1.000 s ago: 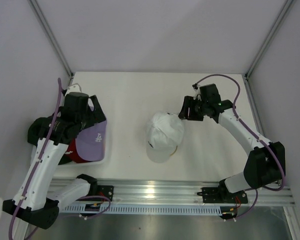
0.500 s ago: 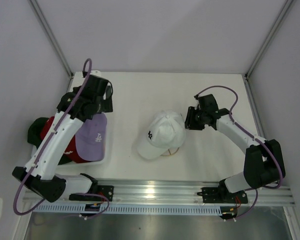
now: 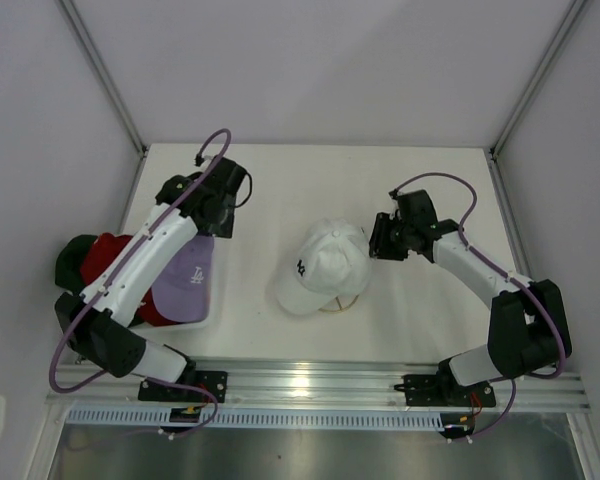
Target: Stack the hats
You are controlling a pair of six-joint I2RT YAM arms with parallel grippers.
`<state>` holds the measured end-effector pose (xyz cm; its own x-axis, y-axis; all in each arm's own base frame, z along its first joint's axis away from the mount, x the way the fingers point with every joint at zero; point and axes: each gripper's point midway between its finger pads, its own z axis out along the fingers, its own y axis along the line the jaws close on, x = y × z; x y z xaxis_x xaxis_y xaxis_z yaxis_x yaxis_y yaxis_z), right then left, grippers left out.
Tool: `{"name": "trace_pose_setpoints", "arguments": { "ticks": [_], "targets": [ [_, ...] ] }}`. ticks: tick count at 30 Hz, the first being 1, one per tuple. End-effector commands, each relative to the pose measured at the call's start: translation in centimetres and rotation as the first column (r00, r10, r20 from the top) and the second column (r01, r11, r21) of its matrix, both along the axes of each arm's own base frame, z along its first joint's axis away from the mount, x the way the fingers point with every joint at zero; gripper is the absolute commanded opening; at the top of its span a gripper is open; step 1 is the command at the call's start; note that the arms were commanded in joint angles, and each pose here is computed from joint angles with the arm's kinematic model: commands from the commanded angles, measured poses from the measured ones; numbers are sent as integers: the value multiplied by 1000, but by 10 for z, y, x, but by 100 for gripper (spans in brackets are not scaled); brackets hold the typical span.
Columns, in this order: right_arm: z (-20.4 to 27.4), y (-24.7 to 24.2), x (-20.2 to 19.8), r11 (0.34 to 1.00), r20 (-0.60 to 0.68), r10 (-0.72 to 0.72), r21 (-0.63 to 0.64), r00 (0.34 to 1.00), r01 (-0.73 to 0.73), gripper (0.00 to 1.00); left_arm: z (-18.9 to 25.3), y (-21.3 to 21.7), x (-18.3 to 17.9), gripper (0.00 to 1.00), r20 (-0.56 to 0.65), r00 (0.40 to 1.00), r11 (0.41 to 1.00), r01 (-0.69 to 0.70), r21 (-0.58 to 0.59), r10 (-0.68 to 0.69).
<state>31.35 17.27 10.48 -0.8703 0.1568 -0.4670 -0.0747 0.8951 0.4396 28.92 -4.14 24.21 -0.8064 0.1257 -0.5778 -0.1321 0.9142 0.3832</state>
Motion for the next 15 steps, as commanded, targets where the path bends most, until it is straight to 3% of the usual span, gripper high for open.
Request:
{"name": "trace_pose_setpoints", "arguments": {
  "ticks": [1, 3, 5, 12, 13, 15],
  "targets": [
    [14, -1, 4, 1000, 47, -14, 16, 999, 14, 43, -12, 5, 4, 91, -26, 1000, 997, -1, 80, 3],
    [17, -1, 4, 1000, 59, -14, 16, 998, 13, 44, -22, 8, 1, 89, -39, 999, 995, -15, 102, 19],
    [19, -2, 4, 1000, 67, -14, 14, 998, 14, 44, -27, 9, 1, 72, -31, 999, 994, -30, 104, 33],
    [24, -2, 6, 1000, 74, -9, 10, 997, 8, 44, -16, 6, 5, 28, 33, 999, 998, -43, 54, 42],
    [25, -3, 6, 1000, 75, -10, 11, 997, 9, 45, -13, 5, 5, 16, 44, 998, 998, -41, 45, 39],
    [26, -2, 7, 1000, 78, -9, 15, 997, 8, 45, -3, 4, 5, 6, 71, 997, 999, -29, 19, 28]
  ]
}}
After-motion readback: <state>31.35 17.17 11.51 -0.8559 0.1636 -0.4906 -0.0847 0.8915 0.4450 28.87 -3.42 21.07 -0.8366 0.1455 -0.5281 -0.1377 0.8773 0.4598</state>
